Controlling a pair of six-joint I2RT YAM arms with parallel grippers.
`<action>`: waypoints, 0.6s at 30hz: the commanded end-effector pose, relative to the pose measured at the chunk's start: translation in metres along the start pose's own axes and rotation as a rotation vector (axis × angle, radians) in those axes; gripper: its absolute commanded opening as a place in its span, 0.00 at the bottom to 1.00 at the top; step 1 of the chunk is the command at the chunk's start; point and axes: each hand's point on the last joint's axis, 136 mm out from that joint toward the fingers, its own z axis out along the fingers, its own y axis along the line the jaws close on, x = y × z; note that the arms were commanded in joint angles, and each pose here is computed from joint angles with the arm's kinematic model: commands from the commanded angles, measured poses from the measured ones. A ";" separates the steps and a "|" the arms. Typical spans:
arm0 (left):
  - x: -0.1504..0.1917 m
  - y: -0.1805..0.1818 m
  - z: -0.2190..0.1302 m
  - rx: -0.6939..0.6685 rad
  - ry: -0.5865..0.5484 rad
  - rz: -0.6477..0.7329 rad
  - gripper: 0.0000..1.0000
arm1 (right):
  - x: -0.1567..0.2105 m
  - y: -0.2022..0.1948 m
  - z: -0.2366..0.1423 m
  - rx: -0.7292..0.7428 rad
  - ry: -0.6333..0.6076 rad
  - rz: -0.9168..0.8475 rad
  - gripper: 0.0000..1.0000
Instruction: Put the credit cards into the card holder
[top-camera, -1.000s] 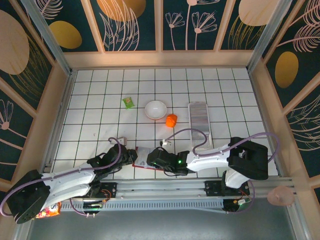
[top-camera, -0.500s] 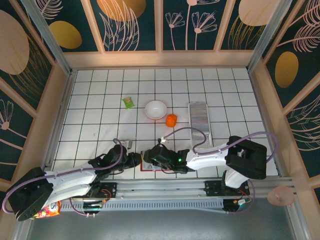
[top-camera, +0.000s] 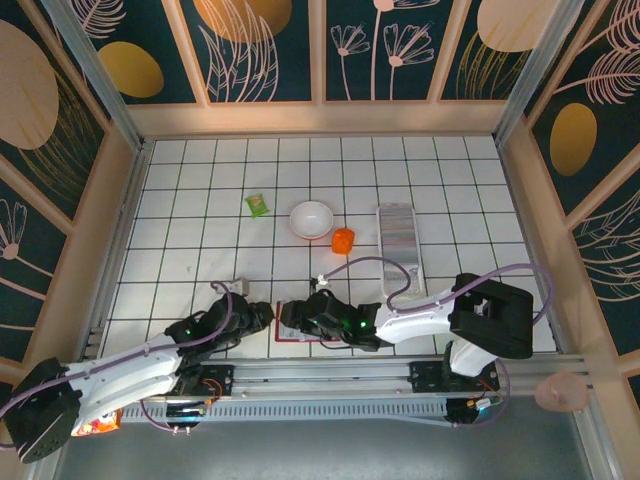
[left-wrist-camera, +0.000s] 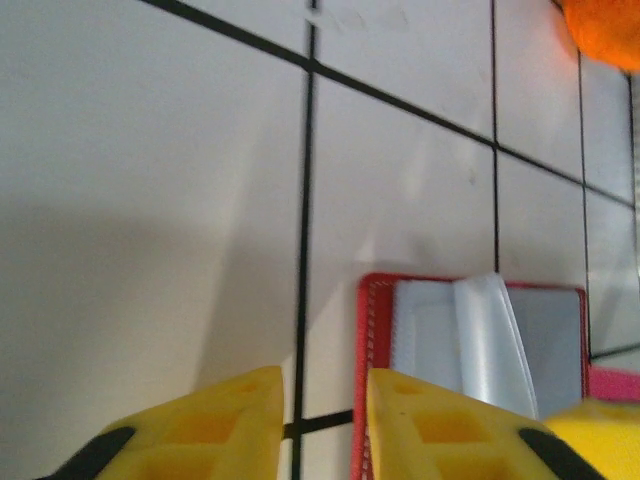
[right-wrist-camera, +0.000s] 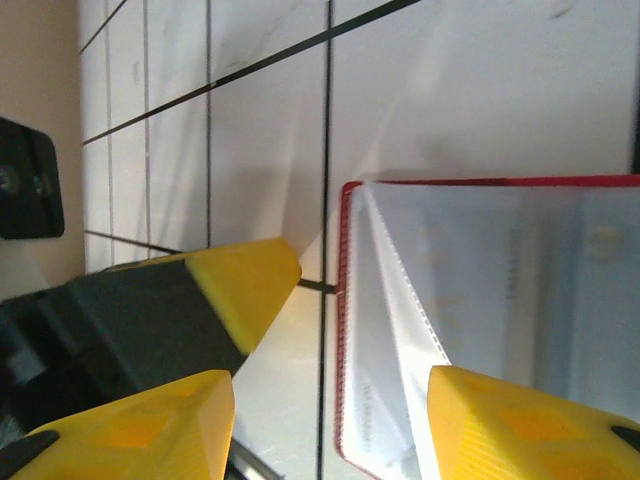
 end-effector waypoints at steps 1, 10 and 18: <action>-0.019 0.034 -0.014 -0.173 -0.123 -0.048 0.32 | 0.000 0.028 0.005 -0.087 -0.001 -0.032 0.54; -0.044 0.044 -0.040 -0.223 -0.264 -0.093 0.40 | -0.001 0.056 0.011 -0.212 0.002 -0.042 0.54; -0.046 0.031 -0.037 -0.181 -0.252 -0.072 0.47 | -0.029 0.110 -0.005 -0.418 0.005 -0.190 0.65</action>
